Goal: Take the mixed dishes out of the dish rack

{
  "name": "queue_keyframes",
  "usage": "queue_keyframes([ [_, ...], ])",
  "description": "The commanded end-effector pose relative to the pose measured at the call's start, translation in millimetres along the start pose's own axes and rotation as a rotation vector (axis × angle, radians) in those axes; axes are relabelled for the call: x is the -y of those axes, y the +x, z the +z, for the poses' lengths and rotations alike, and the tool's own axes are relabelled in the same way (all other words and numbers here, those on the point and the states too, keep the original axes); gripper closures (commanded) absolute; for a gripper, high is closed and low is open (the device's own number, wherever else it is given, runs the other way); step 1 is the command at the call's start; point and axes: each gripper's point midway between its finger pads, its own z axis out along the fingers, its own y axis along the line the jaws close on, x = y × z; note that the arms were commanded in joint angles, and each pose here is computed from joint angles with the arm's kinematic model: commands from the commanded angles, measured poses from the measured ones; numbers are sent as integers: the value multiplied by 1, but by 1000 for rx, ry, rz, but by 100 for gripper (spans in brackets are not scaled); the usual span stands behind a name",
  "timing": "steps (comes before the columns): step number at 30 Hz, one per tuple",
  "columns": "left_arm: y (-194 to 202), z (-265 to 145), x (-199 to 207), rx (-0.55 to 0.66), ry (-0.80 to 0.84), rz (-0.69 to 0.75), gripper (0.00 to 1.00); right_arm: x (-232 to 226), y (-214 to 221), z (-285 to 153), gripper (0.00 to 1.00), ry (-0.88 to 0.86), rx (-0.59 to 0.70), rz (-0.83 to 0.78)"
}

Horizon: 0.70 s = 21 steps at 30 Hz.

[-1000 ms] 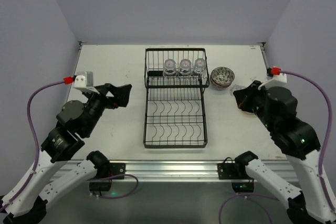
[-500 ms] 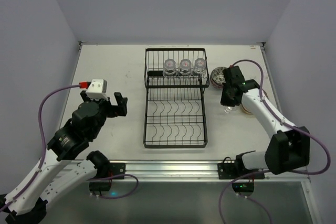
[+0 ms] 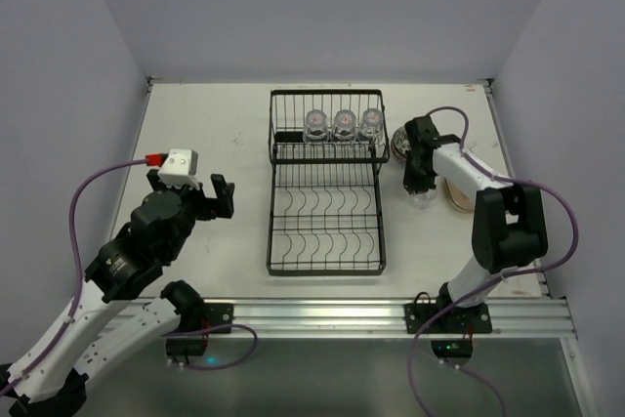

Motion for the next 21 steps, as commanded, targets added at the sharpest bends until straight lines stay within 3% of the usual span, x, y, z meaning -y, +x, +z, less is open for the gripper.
queue_keyframes([
  [1,-21,-9,5,37,36,1,0,-4,-29,-2,92,-12,71,14],
  [5,-35,-12,13,50,74,5,0,-2,-28,-8,71,-16,79,28],
  [6,-37,-10,15,43,75,12,0,-1,-31,-15,59,-16,102,33],
  [11,-75,-9,40,46,157,34,0,9,-41,-58,48,-18,176,69],
  [13,-77,3,62,-12,219,69,0,18,-47,-91,43,-26,250,96],
  [18,-102,29,115,-65,404,267,0,37,-50,-164,19,-82,441,170],
  [21,-132,34,154,4,582,397,0,40,-42,-205,9,-182,558,187],
])
